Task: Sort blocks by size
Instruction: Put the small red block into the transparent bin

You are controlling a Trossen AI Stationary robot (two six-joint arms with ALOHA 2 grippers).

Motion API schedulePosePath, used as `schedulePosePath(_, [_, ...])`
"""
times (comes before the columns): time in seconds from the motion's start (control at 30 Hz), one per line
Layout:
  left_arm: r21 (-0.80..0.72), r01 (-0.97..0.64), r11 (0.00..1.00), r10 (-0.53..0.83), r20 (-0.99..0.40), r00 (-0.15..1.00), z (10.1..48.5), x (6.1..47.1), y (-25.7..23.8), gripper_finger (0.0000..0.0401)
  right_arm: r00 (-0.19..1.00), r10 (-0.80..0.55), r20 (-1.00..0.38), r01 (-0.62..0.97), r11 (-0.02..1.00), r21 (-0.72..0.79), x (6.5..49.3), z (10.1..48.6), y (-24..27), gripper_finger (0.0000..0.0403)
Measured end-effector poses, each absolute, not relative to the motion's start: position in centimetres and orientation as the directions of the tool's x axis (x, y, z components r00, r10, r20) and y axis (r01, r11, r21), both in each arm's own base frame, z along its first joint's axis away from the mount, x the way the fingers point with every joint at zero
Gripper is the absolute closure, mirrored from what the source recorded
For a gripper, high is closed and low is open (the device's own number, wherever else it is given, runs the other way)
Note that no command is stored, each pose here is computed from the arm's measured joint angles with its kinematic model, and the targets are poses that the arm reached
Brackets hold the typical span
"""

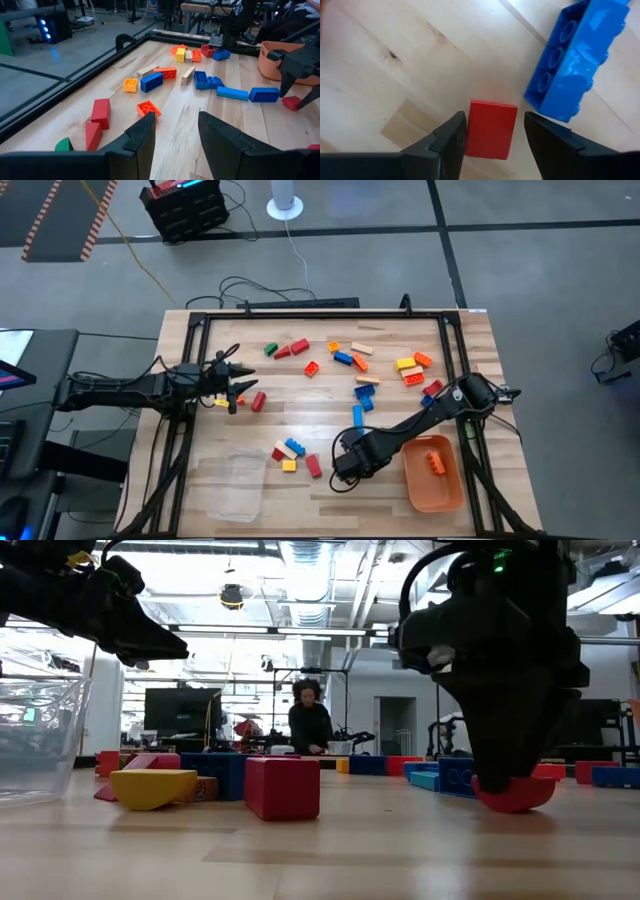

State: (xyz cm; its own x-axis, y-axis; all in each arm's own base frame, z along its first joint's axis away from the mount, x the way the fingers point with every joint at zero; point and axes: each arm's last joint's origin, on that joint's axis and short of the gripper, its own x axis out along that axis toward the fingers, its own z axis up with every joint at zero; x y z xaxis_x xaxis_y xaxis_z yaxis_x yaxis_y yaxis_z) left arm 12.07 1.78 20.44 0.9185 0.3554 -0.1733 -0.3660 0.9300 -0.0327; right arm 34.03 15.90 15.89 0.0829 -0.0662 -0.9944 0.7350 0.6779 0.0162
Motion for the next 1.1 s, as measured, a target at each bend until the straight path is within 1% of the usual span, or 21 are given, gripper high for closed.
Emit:
schedulePosePath(0.17, [-0.033, -0.366, 0.930, 0.355, -0.174, 0.918, 20.4, 12.1, 1.8, 0.0259, 0.084, -0.054, -0.995, 0.734, 0.678, 0.025, 33.7, 14.8, 15.6, 0.0199])
schedulePosePath(0.43, [-0.034, -0.366, 0.930, 0.355, -0.173, 0.918, 20.4, 12.1, 1.8, 0.0259, 0.081, -0.051, -0.995, 0.723, 0.690, 0.023, 33.7, 14.6, 15.4, 0.0245])
schedulePosePath(0.63, [-0.032, -0.366, 0.930, 0.355, -0.173, 0.918, 20.4, 12.1, 1.8, 0.0259, 0.090, -0.059, -0.994, 0.681, 0.732, 0.018, 33.3, 15.6, 15.2, 0.0243])
schedulePosePath(0.7, [-0.019, -0.364, 0.931, 0.355, -0.173, 0.919, 20.4, 12.1, 1.8, 0.0259, 0.147, -0.100, -0.984, 0.662, 0.749, 0.023, 33.1, 17.1, 14.9, 0.0238])
schedulePosePath(0.83, [0.002, -0.357, 0.934, 0.353, -0.162, 0.922, 20.6, 12.1, 1.8, 0.0259, 0.309, -0.213, -0.927, 0.613, 0.790, 0.023, 33.0, 20.6, 13.5, 0.0241])
schedulePosePath(0.9, [0.011, -0.332, 0.943, 0.330, -0.148, 0.932, 20.7, 12.1, 1.7, 0.0259, 0.395, -0.232, -0.889, 0.569, 0.822, 0.039, 33.3, 22.2, 12.6, 0.0244])
schedulePosePath(1.0, [0.021, -0.262, 0.965, 0.263, -0.133, 0.956, 20.9, 12.2, 1.5, 0.0259, 0.550, -0.196, -0.812, 0.464, 0.880, 0.102, 34.7, 24.0, 11.6, 0.0241])
schedulePosePath(1.1, [0.035, -0.130, 0.991, 0.133, -0.110, 0.985, 21.1, 12.3, 1.1, 0.0259, 0.669, -0.110, -0.735, 0.325, 0.933, 0.157, 36.6, 24.7, 11.1, 0.0238])
